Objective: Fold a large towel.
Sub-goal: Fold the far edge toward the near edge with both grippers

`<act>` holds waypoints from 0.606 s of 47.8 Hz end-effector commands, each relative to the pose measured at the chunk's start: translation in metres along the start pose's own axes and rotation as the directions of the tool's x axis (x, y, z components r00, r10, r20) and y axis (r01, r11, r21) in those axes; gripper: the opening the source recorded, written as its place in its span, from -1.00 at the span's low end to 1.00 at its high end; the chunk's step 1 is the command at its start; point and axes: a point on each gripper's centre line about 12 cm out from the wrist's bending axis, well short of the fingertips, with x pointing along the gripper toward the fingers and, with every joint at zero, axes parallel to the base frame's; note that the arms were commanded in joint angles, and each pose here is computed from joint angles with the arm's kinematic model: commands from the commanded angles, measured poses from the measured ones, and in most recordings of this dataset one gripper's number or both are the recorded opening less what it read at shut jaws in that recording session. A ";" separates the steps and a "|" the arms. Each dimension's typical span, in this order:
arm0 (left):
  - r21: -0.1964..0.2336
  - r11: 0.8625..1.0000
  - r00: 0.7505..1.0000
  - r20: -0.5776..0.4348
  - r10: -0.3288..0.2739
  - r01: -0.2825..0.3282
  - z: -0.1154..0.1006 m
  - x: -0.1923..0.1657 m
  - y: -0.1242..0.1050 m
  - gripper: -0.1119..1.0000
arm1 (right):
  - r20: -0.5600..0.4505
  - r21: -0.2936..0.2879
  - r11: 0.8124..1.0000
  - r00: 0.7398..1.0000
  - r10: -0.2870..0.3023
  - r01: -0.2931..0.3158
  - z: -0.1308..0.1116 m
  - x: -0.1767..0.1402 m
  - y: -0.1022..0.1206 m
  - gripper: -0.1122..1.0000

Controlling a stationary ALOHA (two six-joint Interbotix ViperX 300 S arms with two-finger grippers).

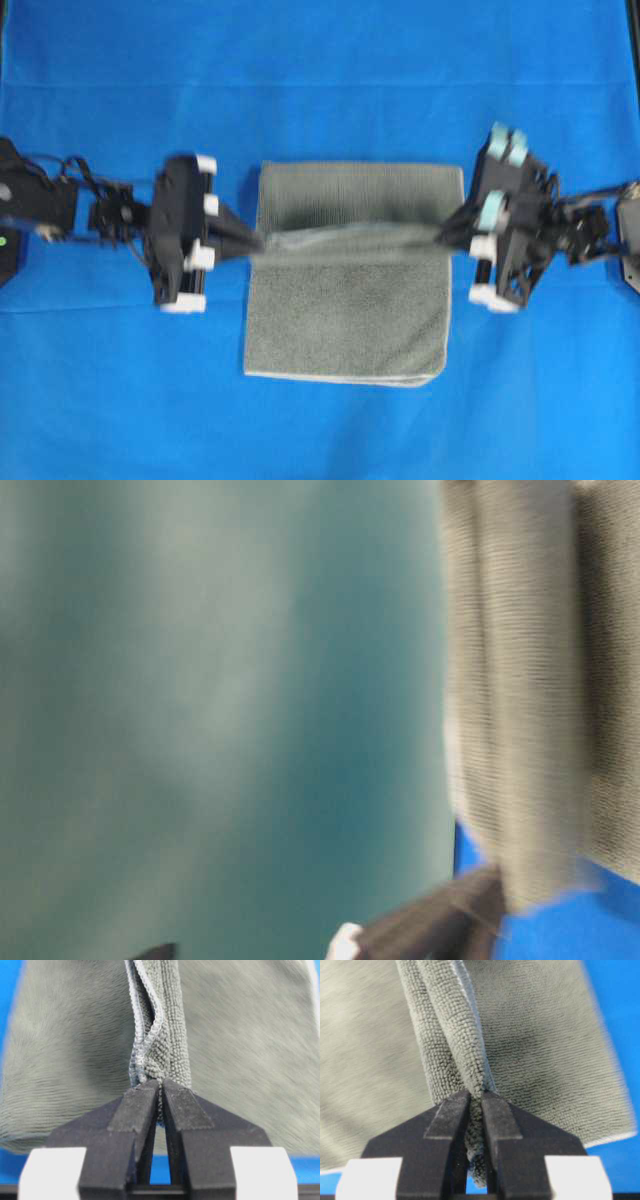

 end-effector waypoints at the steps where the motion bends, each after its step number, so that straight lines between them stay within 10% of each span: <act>1: 0.034 0.998 0.997 -0.042 -0.060 0.061 -0.010 0.007 -0.026 -0.75 | -0.043 -0.002 1.000 0.999 0.022 -0.023 -0.007 0.008 0.017 -0.67; 29: -0.032 0.992 0.989 -0.081 -0.123 0.121 -0.002 0.026 -0.059 -0.75 | -0.074 0.034 0.993 0.990 0.119 -0.117 -0.014 0.036 0.065 -0.67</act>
